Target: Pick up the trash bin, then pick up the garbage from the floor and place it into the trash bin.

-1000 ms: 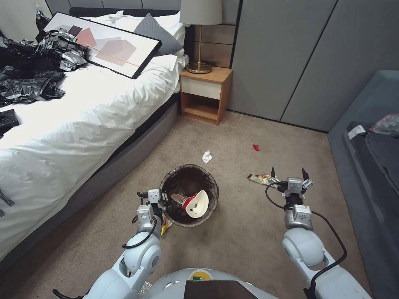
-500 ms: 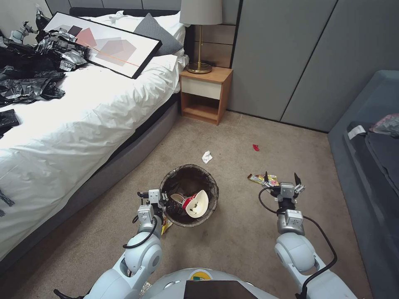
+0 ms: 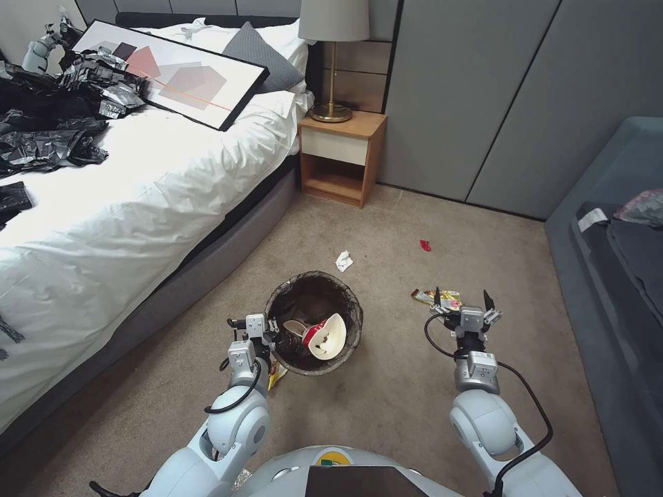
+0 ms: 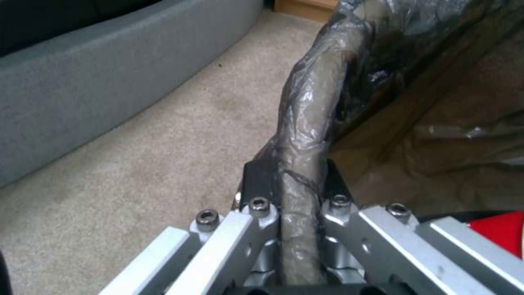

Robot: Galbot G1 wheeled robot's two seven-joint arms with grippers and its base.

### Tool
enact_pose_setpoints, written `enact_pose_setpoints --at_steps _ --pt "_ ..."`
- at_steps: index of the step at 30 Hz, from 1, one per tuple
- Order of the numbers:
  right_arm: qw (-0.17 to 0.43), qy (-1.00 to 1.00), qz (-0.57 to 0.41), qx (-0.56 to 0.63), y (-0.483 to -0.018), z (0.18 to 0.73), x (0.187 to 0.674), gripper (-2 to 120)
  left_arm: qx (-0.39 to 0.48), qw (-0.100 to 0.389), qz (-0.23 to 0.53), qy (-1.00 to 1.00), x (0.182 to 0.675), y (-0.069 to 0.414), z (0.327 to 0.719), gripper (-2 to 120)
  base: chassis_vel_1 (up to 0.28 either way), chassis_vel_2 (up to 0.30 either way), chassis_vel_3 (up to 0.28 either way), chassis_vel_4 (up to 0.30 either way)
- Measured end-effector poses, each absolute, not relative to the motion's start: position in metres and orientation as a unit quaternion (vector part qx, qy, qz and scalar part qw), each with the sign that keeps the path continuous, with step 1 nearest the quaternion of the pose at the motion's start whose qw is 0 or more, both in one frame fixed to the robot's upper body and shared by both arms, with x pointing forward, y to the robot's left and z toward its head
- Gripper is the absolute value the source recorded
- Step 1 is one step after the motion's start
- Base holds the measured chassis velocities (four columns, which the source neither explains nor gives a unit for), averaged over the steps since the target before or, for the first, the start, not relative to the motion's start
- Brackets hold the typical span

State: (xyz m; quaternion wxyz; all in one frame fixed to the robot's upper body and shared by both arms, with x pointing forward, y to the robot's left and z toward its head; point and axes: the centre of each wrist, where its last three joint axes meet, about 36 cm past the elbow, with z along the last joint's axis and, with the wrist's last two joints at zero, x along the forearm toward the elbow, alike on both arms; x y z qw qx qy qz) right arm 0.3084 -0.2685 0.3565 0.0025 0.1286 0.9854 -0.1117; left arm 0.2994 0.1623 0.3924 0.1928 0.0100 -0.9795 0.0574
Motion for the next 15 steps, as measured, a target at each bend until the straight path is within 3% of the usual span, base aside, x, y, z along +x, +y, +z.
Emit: enact_pose_setpoints --at_steps 15 --pt "0.003 0.985 -0.110 0.131 -0.2670 0.3566 0.3080 100 0.009 0.193 0.053 -0.980 0.2987 0.1624 0.3919 3 0.000 0.000 0.000 0.000"
